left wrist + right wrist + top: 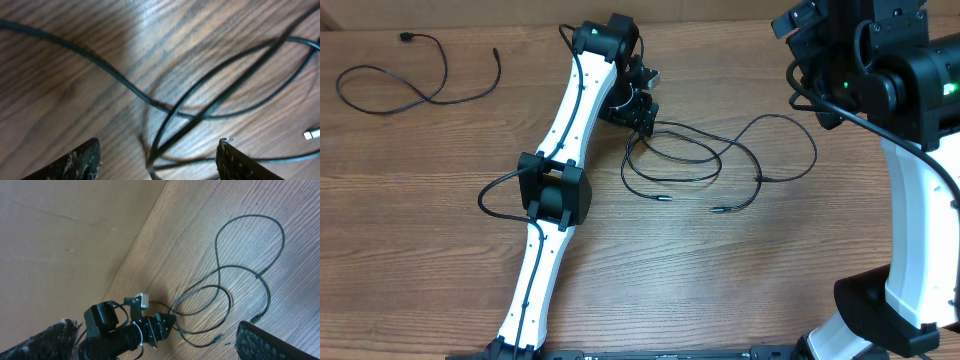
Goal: Untangle cables
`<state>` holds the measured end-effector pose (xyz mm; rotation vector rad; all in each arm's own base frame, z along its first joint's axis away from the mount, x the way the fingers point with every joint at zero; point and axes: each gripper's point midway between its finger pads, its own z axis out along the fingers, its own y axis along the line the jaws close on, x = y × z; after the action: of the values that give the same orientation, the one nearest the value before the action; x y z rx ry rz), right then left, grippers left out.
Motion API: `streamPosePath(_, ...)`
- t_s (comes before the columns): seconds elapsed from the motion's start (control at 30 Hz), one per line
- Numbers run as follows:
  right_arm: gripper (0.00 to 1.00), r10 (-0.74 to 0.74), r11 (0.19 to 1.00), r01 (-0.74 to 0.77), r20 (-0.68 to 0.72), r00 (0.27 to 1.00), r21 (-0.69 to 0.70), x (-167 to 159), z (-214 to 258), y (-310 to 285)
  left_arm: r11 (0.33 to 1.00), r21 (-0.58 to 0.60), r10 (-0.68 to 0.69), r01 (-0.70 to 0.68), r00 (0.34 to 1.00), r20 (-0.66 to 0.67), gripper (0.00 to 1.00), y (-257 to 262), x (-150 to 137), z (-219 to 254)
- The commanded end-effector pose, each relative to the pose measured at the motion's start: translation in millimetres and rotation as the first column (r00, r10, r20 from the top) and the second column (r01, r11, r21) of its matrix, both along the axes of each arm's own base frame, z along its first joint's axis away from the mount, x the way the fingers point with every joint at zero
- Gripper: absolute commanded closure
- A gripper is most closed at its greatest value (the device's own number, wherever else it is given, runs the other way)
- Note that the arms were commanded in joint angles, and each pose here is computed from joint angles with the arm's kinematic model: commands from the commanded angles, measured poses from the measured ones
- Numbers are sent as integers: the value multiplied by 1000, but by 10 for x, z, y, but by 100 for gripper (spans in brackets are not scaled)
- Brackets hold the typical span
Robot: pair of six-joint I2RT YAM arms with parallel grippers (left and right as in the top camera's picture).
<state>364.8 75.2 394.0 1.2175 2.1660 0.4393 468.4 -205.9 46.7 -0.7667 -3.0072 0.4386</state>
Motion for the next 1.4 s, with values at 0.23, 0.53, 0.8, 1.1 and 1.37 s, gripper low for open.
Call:
streamPosePath(0.23, 0, -12, 1000, 12, 7, 1000, -20, 6, 13, -53, 1000, -9, -23, 23, 999, -25, 41, -55, -10, -246)
streamPosePath(0.53, 0, -12, 1000, 12, 7, 1000, -20, 6, 13, -53, 999, -35, -7, 7, 1000, -25, 90, -95, 0, -196)
streamPosePath(0.8, 0, -12, 1000, 12, 7, 1000, -20, 6, 13, -53, 986, -167, -7, 10, 1000, 20, 96, -266, 21, 261)
streamPosePath(1.1, 0, -11, 1000, 11, 7, 1000, -20, 6, 13, -52, 874, -483, 70, 48, 972, 223, 96, -457, 19, 1797)
streamPosePath(1.37, 0, -11, 1000, 11, 7, 1000, -20, 6, 13, -52, 675, -715, 183, 181, 898, 400, 96, -490, -298, 3471)
